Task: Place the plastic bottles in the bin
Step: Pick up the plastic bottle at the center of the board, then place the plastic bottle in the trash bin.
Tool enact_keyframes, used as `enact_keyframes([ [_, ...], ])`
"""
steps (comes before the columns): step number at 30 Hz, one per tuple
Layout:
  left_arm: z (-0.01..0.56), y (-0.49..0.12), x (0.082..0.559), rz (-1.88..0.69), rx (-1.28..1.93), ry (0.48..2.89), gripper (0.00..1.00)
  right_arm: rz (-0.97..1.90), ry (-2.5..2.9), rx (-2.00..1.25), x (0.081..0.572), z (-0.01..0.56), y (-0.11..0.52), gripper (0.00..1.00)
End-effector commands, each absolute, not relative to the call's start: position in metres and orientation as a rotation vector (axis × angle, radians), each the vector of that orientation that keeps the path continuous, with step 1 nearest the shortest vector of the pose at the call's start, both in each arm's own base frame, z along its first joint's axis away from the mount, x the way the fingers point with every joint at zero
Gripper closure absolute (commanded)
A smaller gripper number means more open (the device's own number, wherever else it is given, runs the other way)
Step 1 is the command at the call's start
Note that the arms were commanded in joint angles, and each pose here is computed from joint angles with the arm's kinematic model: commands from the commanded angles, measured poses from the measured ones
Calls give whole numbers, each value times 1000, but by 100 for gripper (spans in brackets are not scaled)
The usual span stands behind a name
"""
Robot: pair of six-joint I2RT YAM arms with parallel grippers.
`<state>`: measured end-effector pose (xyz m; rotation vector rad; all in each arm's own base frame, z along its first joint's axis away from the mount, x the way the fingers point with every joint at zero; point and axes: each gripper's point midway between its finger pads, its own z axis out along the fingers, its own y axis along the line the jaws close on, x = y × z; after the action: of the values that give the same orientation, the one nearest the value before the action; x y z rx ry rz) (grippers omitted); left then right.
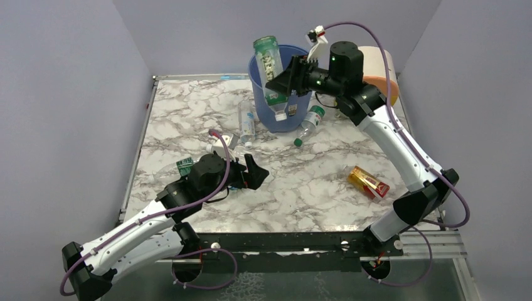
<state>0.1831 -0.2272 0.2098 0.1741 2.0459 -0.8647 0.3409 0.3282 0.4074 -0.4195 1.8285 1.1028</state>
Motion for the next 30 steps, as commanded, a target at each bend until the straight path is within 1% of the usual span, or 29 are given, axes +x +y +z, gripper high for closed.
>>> enact_keyframes([
  [1,214,-232,183,-899,178,2028,1,1100,1758,-349,381,428,307,39],
  [5,213,-233,183,-905,180,2032,1,1045,1714,-313,419,438,295,39],
  [10,213,-237,180,-934,184,2034,1,964,1677,-306,456,443,295,38],
  [16,211,-237,178,-950,176,2033,1,844,1683,-256,494,426,286,38],
  [25,216,-238,177,-967,176,2022,1,655,1744,-210,524,386,261,36],
  [30,223,-240,177,-978,178,2011,1,611,1779,-197,535,366,250,34],
])
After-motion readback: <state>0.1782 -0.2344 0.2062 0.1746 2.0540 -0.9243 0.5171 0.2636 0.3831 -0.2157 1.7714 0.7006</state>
